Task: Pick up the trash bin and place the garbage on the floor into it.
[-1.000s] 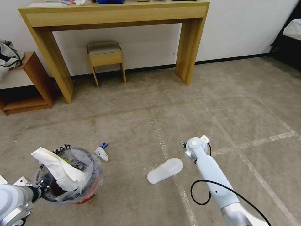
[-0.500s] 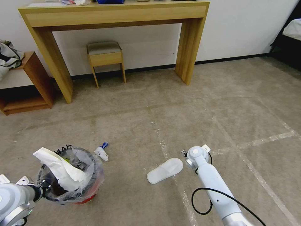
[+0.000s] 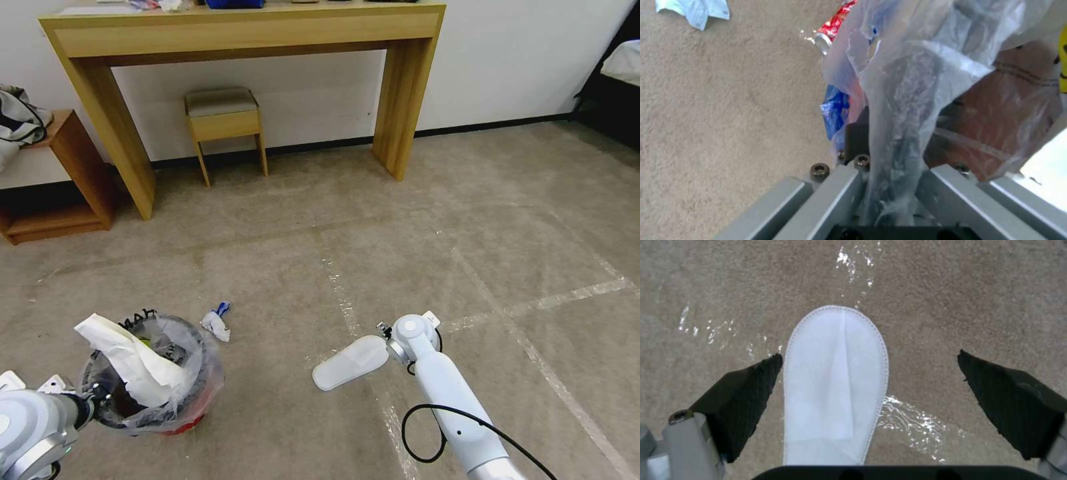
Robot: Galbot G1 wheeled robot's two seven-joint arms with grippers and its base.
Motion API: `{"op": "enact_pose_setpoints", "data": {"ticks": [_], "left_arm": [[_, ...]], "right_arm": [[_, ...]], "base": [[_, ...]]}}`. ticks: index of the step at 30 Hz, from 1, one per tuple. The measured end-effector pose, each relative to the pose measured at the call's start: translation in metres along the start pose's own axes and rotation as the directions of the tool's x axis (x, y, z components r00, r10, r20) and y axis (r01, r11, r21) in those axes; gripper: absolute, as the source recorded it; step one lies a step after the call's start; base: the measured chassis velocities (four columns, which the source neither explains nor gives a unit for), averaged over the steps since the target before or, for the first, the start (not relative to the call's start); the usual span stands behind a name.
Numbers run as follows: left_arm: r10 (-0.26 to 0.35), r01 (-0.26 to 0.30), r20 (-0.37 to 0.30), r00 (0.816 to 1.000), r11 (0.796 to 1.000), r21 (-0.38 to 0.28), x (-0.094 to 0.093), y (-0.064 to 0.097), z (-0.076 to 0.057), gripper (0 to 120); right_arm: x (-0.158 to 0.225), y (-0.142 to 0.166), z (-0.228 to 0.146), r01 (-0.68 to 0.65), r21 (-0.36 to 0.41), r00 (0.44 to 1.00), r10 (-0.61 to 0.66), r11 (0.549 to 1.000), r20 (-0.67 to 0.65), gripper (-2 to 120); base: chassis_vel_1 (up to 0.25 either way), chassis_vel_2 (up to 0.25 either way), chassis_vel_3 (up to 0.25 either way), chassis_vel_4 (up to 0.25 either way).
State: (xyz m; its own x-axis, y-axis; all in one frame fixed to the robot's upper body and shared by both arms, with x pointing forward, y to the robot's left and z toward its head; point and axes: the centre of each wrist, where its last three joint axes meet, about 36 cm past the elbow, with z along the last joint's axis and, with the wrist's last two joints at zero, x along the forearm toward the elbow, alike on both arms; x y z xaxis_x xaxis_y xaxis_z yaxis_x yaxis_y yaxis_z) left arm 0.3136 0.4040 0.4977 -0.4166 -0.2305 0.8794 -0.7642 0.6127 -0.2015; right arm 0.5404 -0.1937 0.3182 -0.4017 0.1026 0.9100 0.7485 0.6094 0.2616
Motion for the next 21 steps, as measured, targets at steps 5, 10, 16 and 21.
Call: {"op": "enact_pose_setpoints", "data": {"ticks": [5, 10, 16, 21], "left_arm": [[-0.005, 0.005, -0.001, 1.000, 1.000, 0.000, -0.002, 0.001, 0.001, 0], [-0.002, 0.002, -0.004, 1.000, 1.000, -0.004, -0.004, -0.001, 0.002, 0], [-0.008, 0.008, -0.005, 1.000, 1.000, -0.008, -0.005, -0.001, 0.004, 0], [-0.011, 0.011, -0.006, 1.000, 1.000, -0.008, -0.005, 0.000, 0.006, 0]], "right_arm": [[-0.003, -0.005, 0.008, -0.020, 0.018, 1.000, 0.020, 1.000, -0.010, 100], [-0.007, -0.013, 0.028, -0.024, 0.054, 0.998, 0.026, 0.998, -0.049, 100], [-0.012, -0.010, 0.049, -0.026, 0.061, 0.996, 0.031, 0.998, -0.086, 100], [-0.009, -0.003, 0.054, -0.010, 0.055, 0.995, 0.015, 0.998, -0.095, 100]], "base": [[0.000, 0.000, 0.000, 0.000], [0.000, 0.000, 0.000, 0.000], [0.000, 0.000, 0.000, 0.000], [0.000, 0.000, 0.000, 0.000]]}}
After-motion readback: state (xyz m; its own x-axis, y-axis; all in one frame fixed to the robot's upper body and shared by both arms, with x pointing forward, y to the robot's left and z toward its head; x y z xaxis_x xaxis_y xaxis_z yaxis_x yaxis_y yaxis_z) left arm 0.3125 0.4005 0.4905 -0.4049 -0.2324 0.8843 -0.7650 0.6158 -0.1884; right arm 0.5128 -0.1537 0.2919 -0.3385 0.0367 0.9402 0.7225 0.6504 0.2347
